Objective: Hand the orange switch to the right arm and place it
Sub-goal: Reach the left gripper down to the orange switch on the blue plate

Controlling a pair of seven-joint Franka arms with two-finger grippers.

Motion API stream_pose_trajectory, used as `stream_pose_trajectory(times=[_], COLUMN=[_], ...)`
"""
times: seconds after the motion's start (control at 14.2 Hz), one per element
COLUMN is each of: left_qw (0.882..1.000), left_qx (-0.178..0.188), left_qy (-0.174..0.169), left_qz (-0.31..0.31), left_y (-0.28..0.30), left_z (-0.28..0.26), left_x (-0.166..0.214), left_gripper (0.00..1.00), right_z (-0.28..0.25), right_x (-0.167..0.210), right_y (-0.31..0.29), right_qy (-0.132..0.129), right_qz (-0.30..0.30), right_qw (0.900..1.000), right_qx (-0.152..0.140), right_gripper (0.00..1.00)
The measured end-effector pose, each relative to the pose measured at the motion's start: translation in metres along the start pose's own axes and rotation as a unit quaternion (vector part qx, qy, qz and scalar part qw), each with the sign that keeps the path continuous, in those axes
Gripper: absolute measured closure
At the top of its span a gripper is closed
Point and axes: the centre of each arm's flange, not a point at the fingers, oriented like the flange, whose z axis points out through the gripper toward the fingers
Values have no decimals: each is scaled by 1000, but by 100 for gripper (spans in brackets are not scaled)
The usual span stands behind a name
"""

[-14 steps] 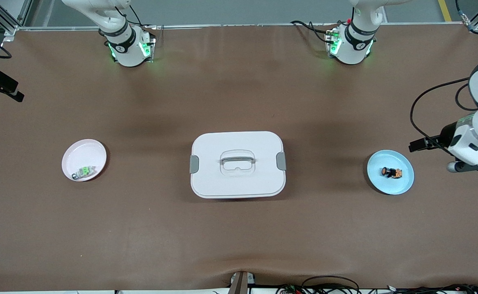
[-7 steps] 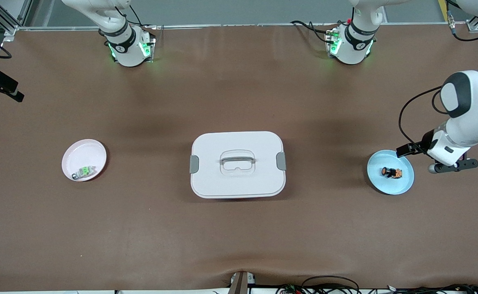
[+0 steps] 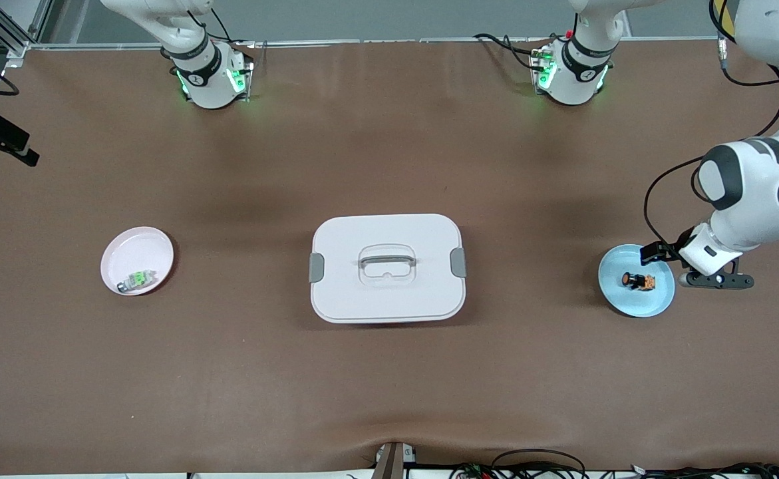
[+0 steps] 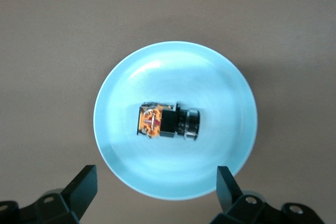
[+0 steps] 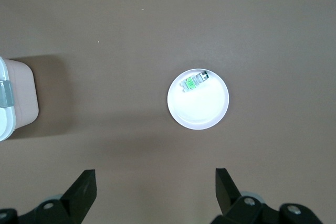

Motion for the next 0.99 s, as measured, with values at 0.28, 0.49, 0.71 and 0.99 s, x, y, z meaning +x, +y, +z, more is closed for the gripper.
stream_pose_trajectory(times=[0.28, 0.49, 0.71, 0.99], left_qw=[1000, 999, 998, 997], left_qx=[-2, -2, 9, 23], left_qy=[3, 6, 5, 5], left_qz=[17, 33, 55, 78], left_y=[5, 6, 10, 12], left_z=[32, 49, 61, 70], left_x=[-1, -1, 0, 0], left_gripper=[0, 0, 0, 0], right_z=[0, 0, 0, 0], right_x=[0, 0, 0, 0], right_y=[0, 0, 0, 0], right_qy=[0, 0, 0, 0], right_qz=[0, 0, 0, 0], right_qw=[1000, 1000, 1000, 1000], right_qx=[0, 0, 0, 0], right_gripper=[0, 0, 0, 0])
